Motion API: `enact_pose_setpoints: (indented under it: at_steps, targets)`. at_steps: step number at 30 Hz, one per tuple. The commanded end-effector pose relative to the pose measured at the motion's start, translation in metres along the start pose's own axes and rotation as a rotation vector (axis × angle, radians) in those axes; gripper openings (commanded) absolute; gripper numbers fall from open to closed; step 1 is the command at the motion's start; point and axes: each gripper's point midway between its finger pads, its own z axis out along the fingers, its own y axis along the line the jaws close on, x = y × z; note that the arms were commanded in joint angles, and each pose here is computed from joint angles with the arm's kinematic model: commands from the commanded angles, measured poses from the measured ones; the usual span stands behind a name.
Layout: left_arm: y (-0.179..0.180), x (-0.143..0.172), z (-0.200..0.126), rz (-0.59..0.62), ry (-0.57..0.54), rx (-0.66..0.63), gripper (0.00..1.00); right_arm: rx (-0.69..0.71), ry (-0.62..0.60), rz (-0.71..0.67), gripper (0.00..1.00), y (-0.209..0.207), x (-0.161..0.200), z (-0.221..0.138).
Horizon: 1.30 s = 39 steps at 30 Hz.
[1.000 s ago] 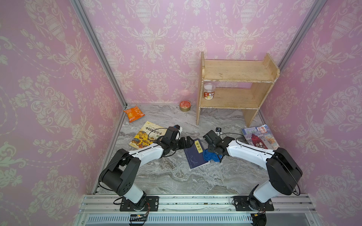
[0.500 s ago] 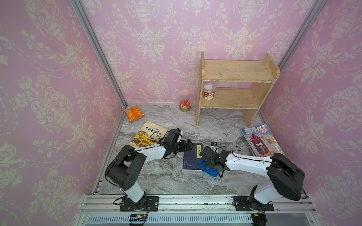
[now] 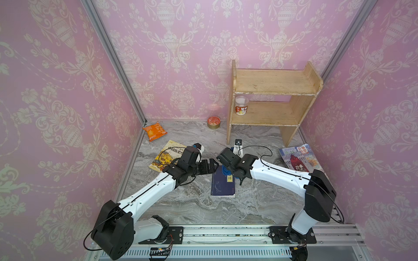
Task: Wipe the cover of the book
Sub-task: Wipe the dirt from the cover of the book.
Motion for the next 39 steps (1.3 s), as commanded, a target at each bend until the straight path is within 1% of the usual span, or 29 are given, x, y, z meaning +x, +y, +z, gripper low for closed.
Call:
enact_pose_setpoints:
  at_steps: [1,3,4,7,9,12,14,16,20,22,26,27,28,29,30,31,35,37,39]
  targets:
    - [0.036,0.008,-0.025,-0.016,0.069,-0.137,0.99,0.059,0.026,-0.047,0.00,0.009,0.020,0.019]
    - [0.041,0.004,-0.036,-0.021,0.074,-0.145,0.99,0.039,0.079,-0.054,0.00,0.021,0.037,0.030]
    - [0.043,0.002,-0.041,-0.002,0.076,-0.156,0.99,0.038,0.105,-0.056,0.00,0.026,0.045,0.036]
    - [0.058,-0.001,-0.051,0.070,0.071,-0.239,0.99,0.008,0.169,-0.059,0.00,0.037,0.069,0.048]
    - [0.069,-0.002,-0.051,0.088,0.065,-0.277,0.99,-0.020,0.194,-0.053,0.00,0.041,0.080,0.053]
    - [0.078,0.003,-0.044,0.067,0.067,-0.265,0.99,-0.064,0.247,-0.026,0.00,0.038,0.094,0.061]
    - [0.077,0.005,-0.041,0.051,0.086,-0.241,0.99,-0.157,0.306,0.008,0.00,0.047,0.103,0.066]
    - [0.080,0.002,-0.041,0.037,0.082,-0.238,0.99,-0.238,0.335,0.026,0.00,0.063,0.106,0.065]
    - [0.081,0.000,-0.044,0.011,0.063,-0.224,0.99,-0.291,0.371,0.028,0.00,0.090,0.109,0.067]
    - [0.081,0.000,-0.045,0.011,0.059,-0.222,0.99,-0.282,0.385,0.045,0.00,0.090,0.110,0.074]
    - [0.081,0.002,-0.042,0.002,0.069,-0.214,0.99,-0.266,0.401,0.095,0.00,0.069,0.104,0.085]
    - [0.081,0.004,-0.042,0.000,0.073,-0.210,0.99,-0.270,0.397,0.087,0.05,0.065,0.099,0.084]
    - [0.081,0.004,-0.041,-0.001,0.076,-0.208,0.99,-0.284,0.391,0.066,0.19,0.064,0.094,0.081]
    - [0.081,0.003,-0.041,-0.003,0.076,-0.207,0.99,-0.304,0.385,0.047,0.31,0.065,0.089,0.078]
    - [0.081,0.003,-0.040,-0.004,0.077,-0.206,0.99,-0.325,0.382,0.029,0.41,0.066,0.083,0.072]
    - [0.081,0.004,-0.040,-0.004,0.079,-0.205,0.99,-0.353,0.380,0.009,0.49,0.069,0.078,0.066]
    - [0.080,0.004,-0.040,-0.006,0.081,-0.198,0.99,-0.388,0.387,-0.046,0.66,0.067,0.069,0.049]
    - [0.080,0.005,-0.040,-0.006,0.081,-0.194,0.99,-0.383,0.385,-0.056,0.73,0.060,0.067,0.044]
    - [0.079,0.005,-0.039,-0.007,0.081,-0.191,0.99,-0.380,0.385,-0.067,0.76,0.054,0.068,0.042]
